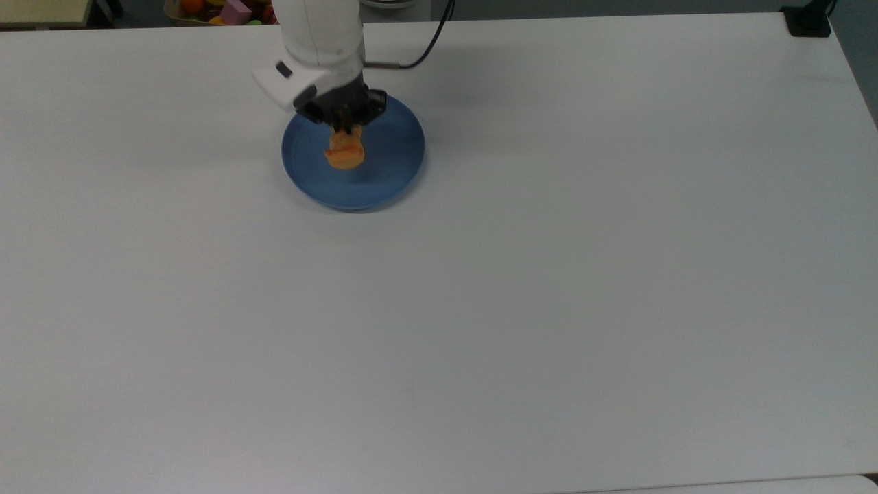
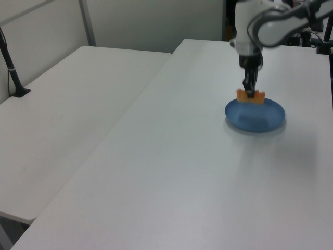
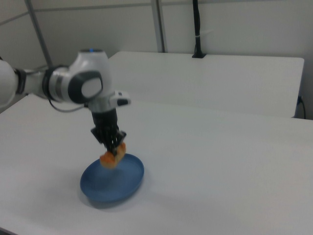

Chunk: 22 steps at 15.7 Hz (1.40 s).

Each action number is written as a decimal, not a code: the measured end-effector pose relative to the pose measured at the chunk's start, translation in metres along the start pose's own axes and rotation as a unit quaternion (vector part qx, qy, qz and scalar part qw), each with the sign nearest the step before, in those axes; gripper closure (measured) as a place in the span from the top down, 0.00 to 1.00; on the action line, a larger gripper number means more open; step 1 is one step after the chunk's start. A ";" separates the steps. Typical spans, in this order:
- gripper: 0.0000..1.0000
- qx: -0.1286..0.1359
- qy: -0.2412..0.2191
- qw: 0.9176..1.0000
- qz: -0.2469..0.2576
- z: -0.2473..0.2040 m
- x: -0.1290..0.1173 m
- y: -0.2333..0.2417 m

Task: Put the bread on the table
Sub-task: 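Close the gripper on the bread roll and lift it, then carry the bread roll off the plate and lower it onto the table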

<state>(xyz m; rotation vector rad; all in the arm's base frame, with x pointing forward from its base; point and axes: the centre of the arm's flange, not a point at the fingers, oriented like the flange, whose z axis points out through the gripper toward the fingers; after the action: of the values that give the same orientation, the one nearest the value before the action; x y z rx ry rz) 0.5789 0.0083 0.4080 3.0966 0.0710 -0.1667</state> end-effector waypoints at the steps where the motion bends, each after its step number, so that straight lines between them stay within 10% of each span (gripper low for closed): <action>1: 0.10 0.001 0.004 1.000 0.002 -0.027 0.002 0.001; 8: 0.10 0.021 0.072 0.997 0.014 -0.157 0.036 0.008; 16: 0.10 0.006 0.047 0.999 0.012 -0.020 0.155 -0.001; 22: 0.15 -0.014 0.084 0.996 0.007 0.038 0.188 -0.013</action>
<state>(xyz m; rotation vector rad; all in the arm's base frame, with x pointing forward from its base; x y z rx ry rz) 0.7613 0.0275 0.3493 3.0752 0.0565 0.0944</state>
